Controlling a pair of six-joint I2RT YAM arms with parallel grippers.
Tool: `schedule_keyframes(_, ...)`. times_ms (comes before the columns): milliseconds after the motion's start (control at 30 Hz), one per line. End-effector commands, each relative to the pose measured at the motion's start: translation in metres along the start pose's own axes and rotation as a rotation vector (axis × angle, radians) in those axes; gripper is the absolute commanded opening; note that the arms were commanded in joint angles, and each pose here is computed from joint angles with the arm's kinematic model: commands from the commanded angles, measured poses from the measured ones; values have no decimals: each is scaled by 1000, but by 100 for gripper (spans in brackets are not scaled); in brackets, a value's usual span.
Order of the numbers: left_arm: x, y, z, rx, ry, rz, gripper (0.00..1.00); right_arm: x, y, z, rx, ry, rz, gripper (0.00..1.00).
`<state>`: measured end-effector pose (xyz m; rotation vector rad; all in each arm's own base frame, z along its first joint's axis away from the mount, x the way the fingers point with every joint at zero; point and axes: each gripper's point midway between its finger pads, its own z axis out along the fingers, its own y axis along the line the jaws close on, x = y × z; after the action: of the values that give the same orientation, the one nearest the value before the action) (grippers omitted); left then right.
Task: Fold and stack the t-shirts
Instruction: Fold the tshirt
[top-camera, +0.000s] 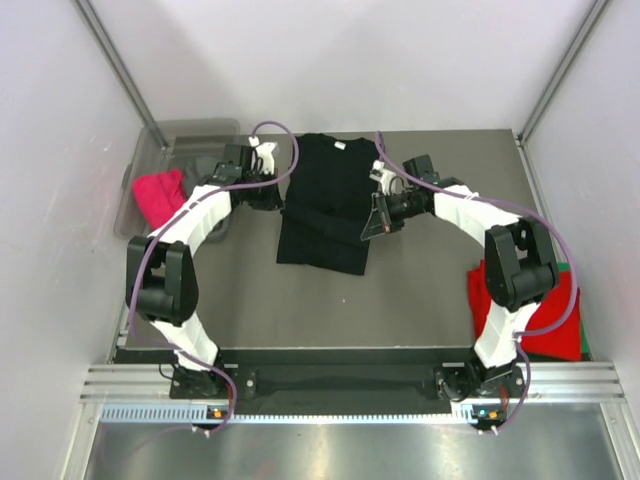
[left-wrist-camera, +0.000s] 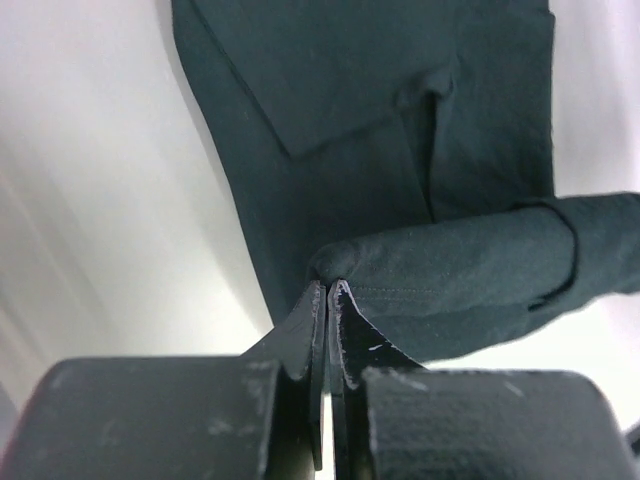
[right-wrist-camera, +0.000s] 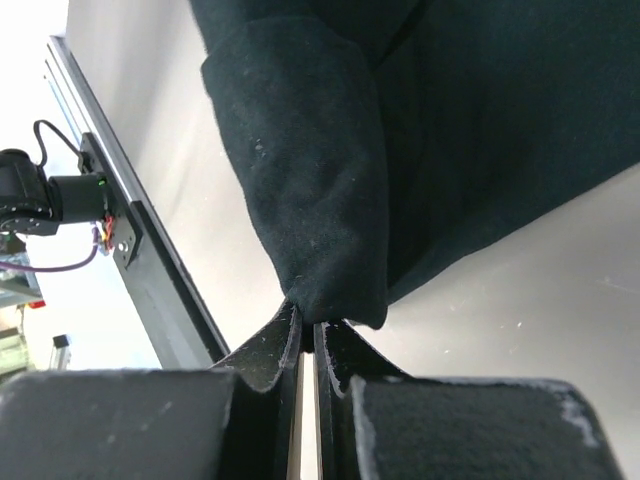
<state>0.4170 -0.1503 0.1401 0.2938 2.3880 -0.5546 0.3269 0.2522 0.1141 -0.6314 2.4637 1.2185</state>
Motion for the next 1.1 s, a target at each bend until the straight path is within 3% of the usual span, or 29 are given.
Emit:
schedule_keyframes(0, -47, 9, 5, -35, -144, 86, 0, -20, 1, -9, 7, -46, -66, 0)
schedule_keyframes(733, -75, 31, 67, -53, -177, 34, 0, -69, -62, 11, 82, -96, -82, 0)
schedule_keyframes(767, -77, 34, 66, -72, -183, 29, 5, -71, -62, 10, 83, -102, -87, 12)
schedule_keyframes(800, -77, 37, 67, -89, -183, 13, 23, -72, -62, 11, 87, -102, -91, 32)
schedule_keyframes(833, -81, 39, 64, -107, -187, 6, 33, -74, -61, 9, 88, -107, -93, 37)
schedule_keyframes(867, -82, 41, 61, -125, -188, -3, 36, -76, -59, 7, 91, -112, -100, 44)
schedule_keyframes(967, -94, 42, 32, -194, -260, -14, 51, -86, -51, -14, 151, -152, -173, 56)
schedule_keyframes(1000, -112, 35, 8, -202, -336, -5, 60, -93, -39, -29, 170, -186, -199, 56)
schedule_keyframes(1067, -104, 34, -8, -223, -334, 1, 73, -81, -32, -39, 179, -186, -180, 56)
